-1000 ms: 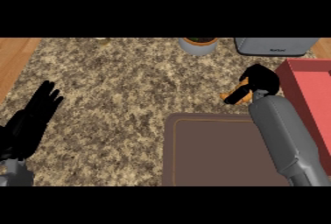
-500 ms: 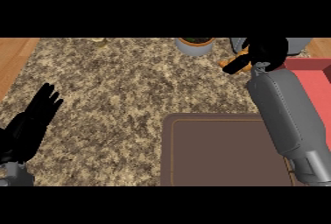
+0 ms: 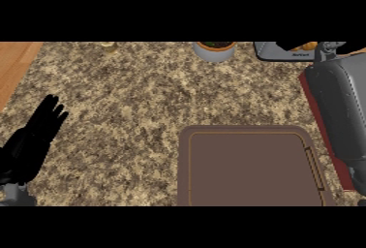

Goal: Pick the croissant from the tray and place it in the cardboard box

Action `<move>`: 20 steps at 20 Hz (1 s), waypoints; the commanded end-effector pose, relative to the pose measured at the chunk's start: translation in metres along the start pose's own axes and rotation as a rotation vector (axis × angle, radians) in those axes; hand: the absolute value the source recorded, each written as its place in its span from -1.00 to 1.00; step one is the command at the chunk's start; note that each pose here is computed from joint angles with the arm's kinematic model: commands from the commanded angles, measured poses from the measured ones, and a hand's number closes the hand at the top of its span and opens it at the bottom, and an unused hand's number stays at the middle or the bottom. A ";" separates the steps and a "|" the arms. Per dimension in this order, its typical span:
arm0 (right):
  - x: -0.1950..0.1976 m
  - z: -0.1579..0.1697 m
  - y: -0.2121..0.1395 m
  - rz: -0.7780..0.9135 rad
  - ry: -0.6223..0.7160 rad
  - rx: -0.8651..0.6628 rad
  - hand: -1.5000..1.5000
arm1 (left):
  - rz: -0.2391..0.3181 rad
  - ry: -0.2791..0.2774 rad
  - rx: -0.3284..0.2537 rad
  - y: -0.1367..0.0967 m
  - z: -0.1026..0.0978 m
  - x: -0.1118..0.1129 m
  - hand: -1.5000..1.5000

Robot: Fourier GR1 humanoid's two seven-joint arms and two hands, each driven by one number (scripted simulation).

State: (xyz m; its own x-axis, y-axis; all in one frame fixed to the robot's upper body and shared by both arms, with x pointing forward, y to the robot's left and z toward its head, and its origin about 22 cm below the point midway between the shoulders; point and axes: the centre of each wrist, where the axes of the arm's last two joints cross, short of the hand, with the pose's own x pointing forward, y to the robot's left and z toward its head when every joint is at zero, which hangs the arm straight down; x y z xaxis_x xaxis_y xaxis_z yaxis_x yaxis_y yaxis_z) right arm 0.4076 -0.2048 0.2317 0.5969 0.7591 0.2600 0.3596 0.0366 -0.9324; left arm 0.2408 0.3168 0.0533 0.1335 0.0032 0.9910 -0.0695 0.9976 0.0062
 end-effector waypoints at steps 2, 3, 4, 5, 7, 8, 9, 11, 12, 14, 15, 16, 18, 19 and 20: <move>-0.035 -0.026 -0.029 0.003 0.097 -0.085 1.00 | 0.012 0.003 0.019 0.008 -0.007 -0.009 0.00; -0.030 -0.027 -0.035 -0.005 0.125 -0.067 1.00 | -0.013 0.002 -0.005 0.009 0.007 0.009 0.00; -0.033 -0.016 -0.028 0.006 0.131 -0.060 1.00 | -0.008 -0.002 -0.002 0.003 0.006 -0.019 0.00; -0.044 -0.026 -0.040 0.005 0.116 -0.063 1.00 | -0.028 0.007 0.009 0.010 -0.006 -0.006 0.00; -0.065 -0.040 -0.042 0.065 0.121 -0.034 1.00 | -0.002 0.011 -0.003 -0.004 -0.003 -0.009 0.00; -0.072 -0.044 -0.015 0.091 0.124 -0.041 1.00 | 0.000 -0.024 -0.006 0.022 -0.009 -0.003 0.00; -0.078 -0.033 -0.026 0.076 0.125 -0.042 1.00 | -0.007 0.002 0.001 -0.006 -0.001 -0.005 0.00; -0.089 -0.052 -0.004 0.088 0.127 -0.026 1.00 | 0.006 -0.012 0.002 -0.008 -0.003 0.006 0.00; -0.095 -0.051 0.000 0.048 0.112 -0.054 1.00 | 0.008 0.007 -0.017 0.007 -0.008 0.006 0.00; -0.118 -0.050 0.004 0.049 0.103 -0.048 1.00 | -0.015 -0.007 -0.015 -0.018 -0.004 -0.013 0.00; -0.107 -0.072 0.002 0.058 0.109 -0.048 1.00 | -0.022 -0.013 -0.026 0.007 0.007 -0.005 0.00; -0.123 -0.069 0.000 0.031 0.092 -0.063 1.00 | 0.001 0.002 -0.010 0.010 0.007 -0.011 0.00; -0.119 -0.071 0.013 0.038 0.094 -0.030 1.00 | 0.012 -0.005 -0.005 0.006 -0.006 -0.008 0.00; -0.147 -0.070 0.027 0.051 0.094 -0.025 1.00 | 0.000 -0.003 -0.002 -0.012 -0.011 -0.008 0.00; -0.134 -0.067 0.027 0.033 0.115 -0.031 1.00 | -0.014 -0.010 -0.005 0.006 0.007 -0.011 0.00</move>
State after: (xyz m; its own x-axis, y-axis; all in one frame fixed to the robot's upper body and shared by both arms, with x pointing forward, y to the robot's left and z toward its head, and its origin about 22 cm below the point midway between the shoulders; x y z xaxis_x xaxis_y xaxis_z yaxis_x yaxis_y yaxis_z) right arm 0.3863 -0.3375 0.2055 0.6821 0.6894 0.2438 0.3545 -0.0201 -0.9349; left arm 0.2421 0.3187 0.0459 0.1305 -0.0005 0.9915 -0.0646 0.9979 0.0090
